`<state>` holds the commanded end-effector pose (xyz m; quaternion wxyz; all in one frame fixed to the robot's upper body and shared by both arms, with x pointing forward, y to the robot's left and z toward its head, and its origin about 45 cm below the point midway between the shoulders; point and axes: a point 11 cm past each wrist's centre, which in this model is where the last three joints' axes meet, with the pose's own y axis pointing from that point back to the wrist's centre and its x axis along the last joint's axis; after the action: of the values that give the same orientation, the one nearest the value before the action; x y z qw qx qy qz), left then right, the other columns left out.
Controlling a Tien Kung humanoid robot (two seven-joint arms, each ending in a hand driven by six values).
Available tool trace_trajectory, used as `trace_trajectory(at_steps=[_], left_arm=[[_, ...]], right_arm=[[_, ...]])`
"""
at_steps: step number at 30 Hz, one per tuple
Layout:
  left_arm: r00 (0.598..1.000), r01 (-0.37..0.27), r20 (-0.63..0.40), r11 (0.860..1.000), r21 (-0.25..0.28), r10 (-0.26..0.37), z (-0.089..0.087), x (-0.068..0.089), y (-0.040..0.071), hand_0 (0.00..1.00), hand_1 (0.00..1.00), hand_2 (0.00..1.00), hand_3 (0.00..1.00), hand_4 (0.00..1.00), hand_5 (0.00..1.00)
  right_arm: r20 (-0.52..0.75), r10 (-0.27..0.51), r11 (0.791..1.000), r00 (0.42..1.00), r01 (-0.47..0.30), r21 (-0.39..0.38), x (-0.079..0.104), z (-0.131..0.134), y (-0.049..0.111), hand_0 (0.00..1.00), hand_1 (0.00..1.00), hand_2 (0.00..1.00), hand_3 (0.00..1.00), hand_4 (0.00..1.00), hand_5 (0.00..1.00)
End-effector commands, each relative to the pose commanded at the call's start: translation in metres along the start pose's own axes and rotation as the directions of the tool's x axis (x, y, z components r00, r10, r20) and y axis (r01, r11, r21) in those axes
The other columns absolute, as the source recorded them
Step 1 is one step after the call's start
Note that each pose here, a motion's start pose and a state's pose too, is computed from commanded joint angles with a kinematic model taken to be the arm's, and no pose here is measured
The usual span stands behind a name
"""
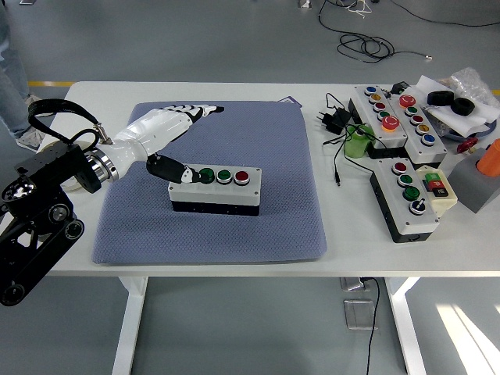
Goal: Pick up the button,place it on the desk,press the button,press the button
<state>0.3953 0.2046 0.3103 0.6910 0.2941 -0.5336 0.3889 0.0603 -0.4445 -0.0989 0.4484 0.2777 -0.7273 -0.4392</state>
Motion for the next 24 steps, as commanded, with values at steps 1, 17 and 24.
trace_trajectory(at_steps=[1,17,24], left_arm=[[1.0,-0.009,0.017,1.0,-0.003,0.009,0.005,0.003,0.001,0.51,0.488,0.566,0.998,0.823,0.203],[0.958,0.173,0.211,0.98,0.102,-0.192,0.024,-0.026,-0.005,0.051,0.048,0.074,0.92,0.466,0.002],[0.932,0.239,0.233,0.955,0.176,-0.276,0.013,-0.036,-0.005,0.056,0.04,0.068,0.916,0.441,0.002]], right_arm=[[0.0,0.0,1.0,1.0,0.0,0.0,0.0,0.0,0.0,0.787,0.797,0.817,0.751,0.412,0.479],[-0.001,0.0,1.0,1.0,0.0,0.006,0.0,-0.003,0.0,0.787,0.797,0.817,0.751,0.412,0.479],[-0.004,-0.001,1.0,1.0,0.001,0.007,0.0,-0.004,0.0,0.787,0.797,0.817,0.751,0.412,0.479]])
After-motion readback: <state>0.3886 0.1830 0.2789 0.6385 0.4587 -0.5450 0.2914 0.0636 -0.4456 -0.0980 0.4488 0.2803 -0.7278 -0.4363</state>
